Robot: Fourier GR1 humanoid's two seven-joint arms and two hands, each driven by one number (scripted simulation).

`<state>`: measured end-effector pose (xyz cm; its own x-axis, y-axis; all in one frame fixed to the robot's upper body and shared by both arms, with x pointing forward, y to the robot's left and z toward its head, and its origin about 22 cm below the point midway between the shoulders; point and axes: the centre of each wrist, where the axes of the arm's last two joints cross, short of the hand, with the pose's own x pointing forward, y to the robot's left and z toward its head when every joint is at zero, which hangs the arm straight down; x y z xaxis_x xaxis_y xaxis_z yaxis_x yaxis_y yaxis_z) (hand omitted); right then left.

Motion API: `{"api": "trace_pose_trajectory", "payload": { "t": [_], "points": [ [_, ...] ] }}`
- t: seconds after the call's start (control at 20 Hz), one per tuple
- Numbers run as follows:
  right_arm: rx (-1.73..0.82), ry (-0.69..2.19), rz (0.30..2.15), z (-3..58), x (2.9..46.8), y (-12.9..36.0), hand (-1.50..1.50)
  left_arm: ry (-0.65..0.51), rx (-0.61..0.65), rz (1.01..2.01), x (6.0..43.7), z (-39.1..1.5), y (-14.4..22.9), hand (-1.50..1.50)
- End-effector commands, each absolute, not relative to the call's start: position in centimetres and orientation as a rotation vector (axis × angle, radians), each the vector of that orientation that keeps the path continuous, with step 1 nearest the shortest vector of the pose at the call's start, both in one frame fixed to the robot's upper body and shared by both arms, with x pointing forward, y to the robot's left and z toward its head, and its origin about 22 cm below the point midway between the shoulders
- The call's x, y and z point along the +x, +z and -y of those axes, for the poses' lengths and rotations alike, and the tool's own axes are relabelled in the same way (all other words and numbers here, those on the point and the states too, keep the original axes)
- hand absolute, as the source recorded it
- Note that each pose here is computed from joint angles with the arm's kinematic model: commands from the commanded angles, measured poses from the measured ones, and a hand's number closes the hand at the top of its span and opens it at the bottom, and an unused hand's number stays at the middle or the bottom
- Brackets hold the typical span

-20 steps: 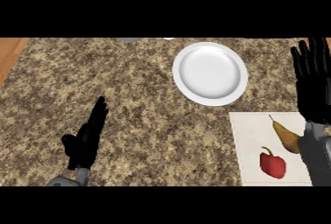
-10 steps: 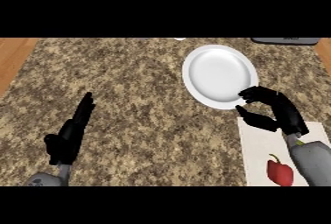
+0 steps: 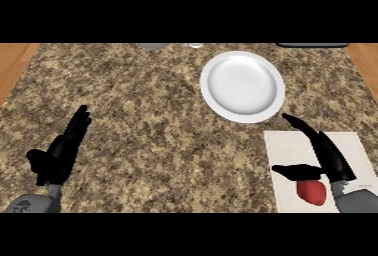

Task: Pick the pear from the placemat and place it in the plate

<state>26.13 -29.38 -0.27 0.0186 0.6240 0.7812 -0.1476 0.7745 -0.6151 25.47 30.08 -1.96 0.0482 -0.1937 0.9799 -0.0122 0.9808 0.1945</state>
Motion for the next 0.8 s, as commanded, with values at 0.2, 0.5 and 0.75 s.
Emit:
{"api": "trace_pose_trajectory", "payload": {
  "t": [0.2, 0.5, 0.75],
  "points": [
    [-0.667, 0.795, 1.343, 31.9, 25.9, 6.9, -1.50, -0.145, 0.159, 1.503, 25.2, -29.8, -2.0, 0.00],
    [-0.739, 1.044, 0.998, 32.2, 27.6, 10.2, -1.50, -0.152, 0.152, 1.523, 24.5, -29.4, -3.2, 0.00],
    [-0.706, 1.148, 0.821, 30.9, 27.8, 11.3, -1.50, -0.150, 0.151, 1.502, 25.8, -29.6, -1.7, 0.00]
  ]
}}
